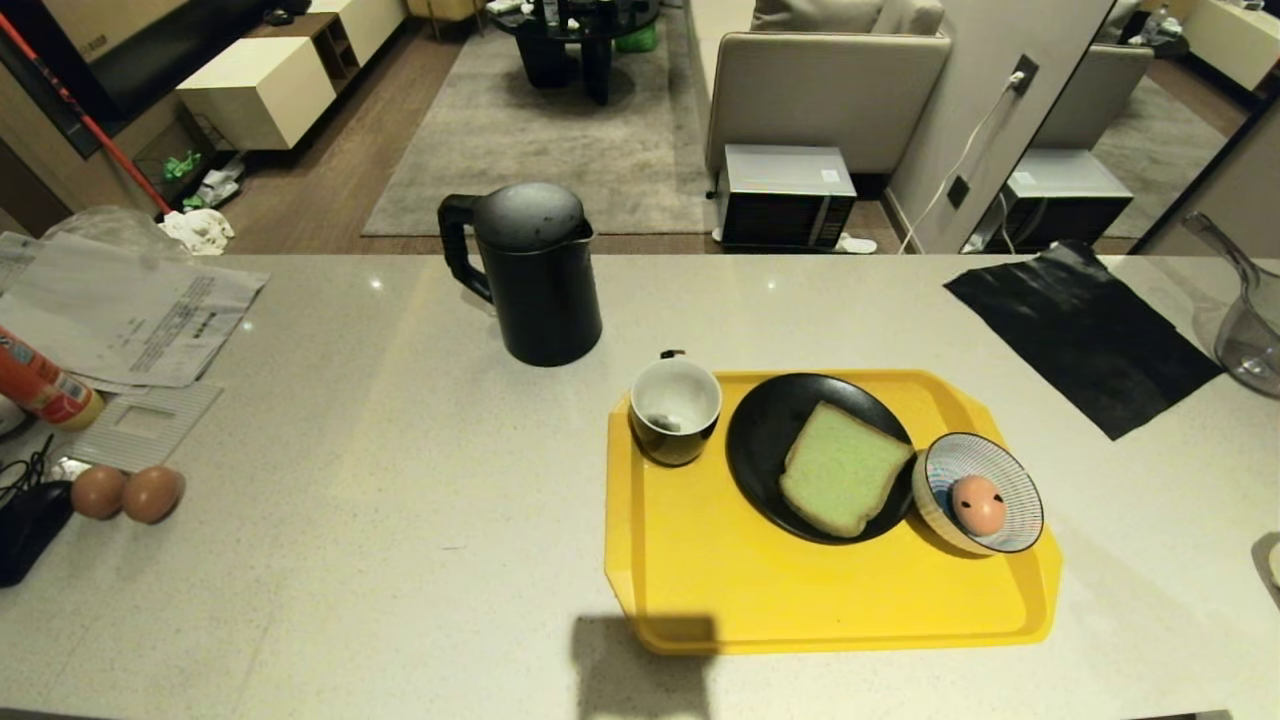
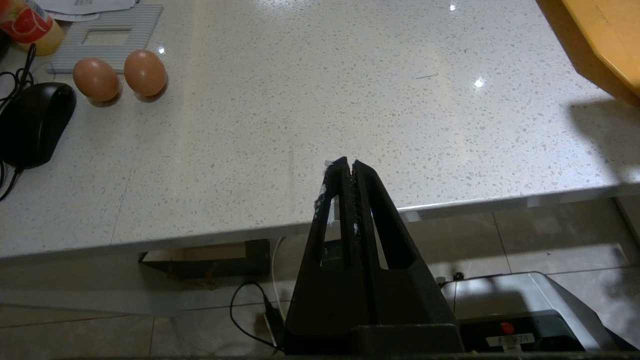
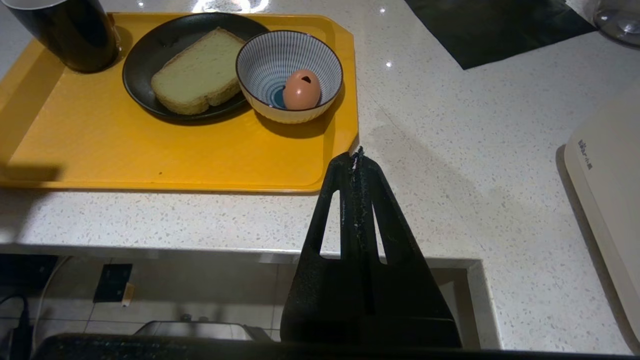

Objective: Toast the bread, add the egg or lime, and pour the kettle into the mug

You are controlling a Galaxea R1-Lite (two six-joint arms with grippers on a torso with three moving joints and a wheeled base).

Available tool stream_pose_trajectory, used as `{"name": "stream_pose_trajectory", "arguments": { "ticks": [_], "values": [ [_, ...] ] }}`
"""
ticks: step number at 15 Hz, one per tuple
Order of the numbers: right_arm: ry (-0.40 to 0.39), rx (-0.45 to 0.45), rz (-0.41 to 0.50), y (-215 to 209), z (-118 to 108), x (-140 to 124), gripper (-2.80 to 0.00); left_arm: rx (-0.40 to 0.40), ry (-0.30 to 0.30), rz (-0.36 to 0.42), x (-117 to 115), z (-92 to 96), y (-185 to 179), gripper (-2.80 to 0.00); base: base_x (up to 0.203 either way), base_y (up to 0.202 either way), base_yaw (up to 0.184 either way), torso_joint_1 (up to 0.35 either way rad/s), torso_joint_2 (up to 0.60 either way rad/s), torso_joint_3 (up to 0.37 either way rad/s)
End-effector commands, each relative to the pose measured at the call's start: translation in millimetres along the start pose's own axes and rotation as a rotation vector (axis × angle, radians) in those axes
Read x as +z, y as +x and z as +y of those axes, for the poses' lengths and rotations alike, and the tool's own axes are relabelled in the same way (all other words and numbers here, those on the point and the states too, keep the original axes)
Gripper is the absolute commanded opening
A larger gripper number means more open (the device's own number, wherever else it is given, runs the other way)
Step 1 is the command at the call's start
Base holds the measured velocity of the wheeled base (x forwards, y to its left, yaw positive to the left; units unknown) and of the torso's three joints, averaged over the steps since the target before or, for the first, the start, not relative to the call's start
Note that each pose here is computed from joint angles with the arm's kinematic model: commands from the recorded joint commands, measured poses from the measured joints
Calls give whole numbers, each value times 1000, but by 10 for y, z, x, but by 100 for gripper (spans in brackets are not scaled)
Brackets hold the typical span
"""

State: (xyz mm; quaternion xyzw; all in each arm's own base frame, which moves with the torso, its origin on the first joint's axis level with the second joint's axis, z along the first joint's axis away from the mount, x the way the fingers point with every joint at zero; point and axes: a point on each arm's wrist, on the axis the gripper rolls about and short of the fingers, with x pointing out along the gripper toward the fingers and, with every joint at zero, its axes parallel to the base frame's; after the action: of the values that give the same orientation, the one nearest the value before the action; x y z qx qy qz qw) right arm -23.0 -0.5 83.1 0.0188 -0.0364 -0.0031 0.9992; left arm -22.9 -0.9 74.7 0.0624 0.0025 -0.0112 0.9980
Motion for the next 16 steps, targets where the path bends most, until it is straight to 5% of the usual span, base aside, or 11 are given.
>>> {"name": "stream_pose_trajectory", "arguments": {
  "ticks": [1, 16],
  "values": [
    [0, 0, 27, 17, -2, -72, -280, -1, 1, 0, 0, 0, 0, -280, 0, 0, 0, -90, 166, 85],
    [-3, -1, 27, 17, -2, -74, -280, -3, 2, -1, 0, -1, 0, -280, 0, 0, 0, -126, 241, 114]
  ]
}}
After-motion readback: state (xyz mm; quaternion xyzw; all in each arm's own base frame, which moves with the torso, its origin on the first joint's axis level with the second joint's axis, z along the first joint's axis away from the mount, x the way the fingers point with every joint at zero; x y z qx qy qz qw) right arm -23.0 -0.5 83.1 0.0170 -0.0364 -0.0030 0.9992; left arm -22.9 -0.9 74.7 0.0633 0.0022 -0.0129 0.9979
